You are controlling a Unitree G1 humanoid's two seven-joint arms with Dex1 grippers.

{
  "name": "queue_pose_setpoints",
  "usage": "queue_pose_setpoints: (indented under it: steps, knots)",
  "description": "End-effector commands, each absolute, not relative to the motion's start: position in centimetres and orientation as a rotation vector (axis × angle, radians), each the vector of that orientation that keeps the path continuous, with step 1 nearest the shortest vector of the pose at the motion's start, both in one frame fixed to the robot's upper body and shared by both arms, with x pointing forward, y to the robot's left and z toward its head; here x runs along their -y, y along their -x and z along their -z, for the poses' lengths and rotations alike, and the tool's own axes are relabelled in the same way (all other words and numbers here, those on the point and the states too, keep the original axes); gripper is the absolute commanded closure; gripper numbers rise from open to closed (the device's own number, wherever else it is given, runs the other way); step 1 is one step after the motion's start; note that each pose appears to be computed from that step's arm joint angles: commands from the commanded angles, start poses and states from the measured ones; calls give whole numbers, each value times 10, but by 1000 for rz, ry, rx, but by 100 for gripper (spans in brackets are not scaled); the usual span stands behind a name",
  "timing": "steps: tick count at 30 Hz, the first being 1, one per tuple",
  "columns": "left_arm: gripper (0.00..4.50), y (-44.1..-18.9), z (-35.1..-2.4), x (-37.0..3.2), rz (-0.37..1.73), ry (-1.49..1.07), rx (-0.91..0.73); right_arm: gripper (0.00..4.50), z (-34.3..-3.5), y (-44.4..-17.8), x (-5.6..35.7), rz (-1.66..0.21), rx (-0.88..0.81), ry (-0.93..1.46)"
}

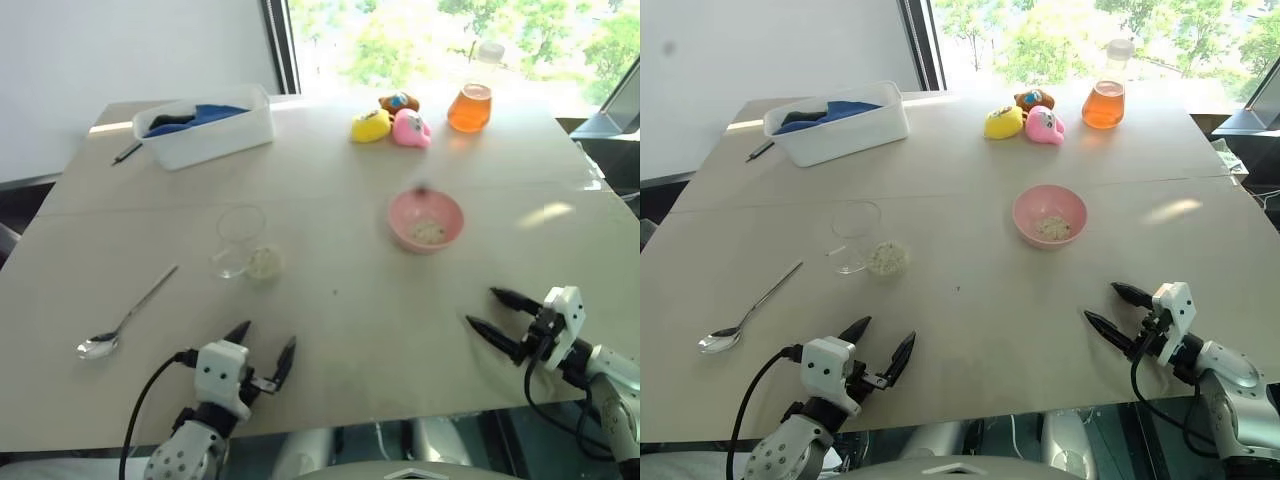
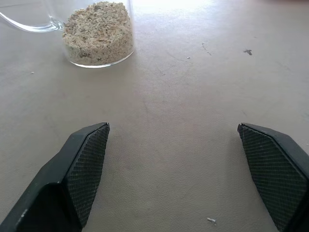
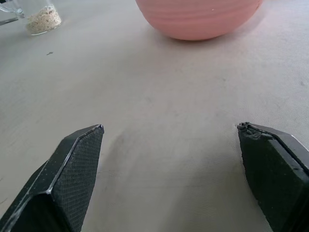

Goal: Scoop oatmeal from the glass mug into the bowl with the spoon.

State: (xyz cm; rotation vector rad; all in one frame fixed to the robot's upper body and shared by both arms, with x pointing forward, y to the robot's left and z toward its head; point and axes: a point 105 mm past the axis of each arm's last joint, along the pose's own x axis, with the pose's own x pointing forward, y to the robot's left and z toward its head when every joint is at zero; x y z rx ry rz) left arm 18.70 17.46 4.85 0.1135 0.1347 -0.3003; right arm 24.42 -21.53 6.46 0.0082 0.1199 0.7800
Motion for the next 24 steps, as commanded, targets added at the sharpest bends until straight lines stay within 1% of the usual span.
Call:
queue_pose_setpoints:
  steps: [1,7,24]
  knots:
    - [3,-189,-55,-174,321,-151,-97,0,-75,-245,220,-785,-90,12]
    - [3,-192,-59,-169,336,-137,-70,0,-72,-245,224,-798,-106,25]
    - [3,-194,-58,-170,337,-141,-72,0,-70,-249,223,-818,-105,31]
